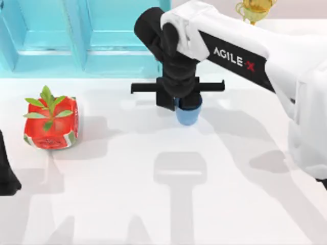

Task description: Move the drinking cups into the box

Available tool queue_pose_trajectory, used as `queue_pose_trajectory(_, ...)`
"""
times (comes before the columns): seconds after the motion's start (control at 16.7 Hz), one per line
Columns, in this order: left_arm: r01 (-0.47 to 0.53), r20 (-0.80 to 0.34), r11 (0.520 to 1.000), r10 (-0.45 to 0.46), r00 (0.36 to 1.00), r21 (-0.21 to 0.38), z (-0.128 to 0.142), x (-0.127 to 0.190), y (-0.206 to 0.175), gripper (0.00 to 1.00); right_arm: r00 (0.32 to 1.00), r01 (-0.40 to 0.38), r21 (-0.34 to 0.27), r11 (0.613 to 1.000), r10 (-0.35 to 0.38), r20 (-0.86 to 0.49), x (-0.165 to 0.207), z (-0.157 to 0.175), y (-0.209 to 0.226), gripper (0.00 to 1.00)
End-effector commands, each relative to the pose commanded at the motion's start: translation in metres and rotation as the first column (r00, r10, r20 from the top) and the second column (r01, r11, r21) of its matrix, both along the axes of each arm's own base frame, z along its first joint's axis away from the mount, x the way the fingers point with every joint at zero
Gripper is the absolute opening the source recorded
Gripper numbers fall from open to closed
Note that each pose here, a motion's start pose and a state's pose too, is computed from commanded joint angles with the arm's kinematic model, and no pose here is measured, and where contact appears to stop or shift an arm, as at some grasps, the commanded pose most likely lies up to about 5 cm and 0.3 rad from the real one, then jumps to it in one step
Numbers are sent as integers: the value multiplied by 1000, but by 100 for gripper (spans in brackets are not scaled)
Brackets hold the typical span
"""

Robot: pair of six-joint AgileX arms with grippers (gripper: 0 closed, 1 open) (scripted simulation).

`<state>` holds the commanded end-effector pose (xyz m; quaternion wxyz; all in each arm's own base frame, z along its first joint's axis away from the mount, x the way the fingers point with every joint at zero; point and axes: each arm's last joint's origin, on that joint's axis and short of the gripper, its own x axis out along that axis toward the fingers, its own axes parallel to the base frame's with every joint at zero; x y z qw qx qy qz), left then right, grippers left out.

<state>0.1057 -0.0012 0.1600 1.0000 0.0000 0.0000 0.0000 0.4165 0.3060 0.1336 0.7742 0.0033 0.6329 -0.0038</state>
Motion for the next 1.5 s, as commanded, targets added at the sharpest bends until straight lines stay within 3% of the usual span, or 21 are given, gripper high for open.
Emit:
queue_pose_trajectory(0.42,0,0,1000,0,1000,0,0,0,0,100,1000,-4,-1,1000,4,0,-1,1,0,0)
queue_pose_trajectory(1.02,0,0,1000,0,1000,0,0,0,0,100,1000,-4,0,1000,4,1,-1,95,-92,0)
queue_pose_trajectory(1.5,0,0,1000,0,1000,0,0,0,0,100,1000,6,6,1000,-6,25,1,110,-113,0)
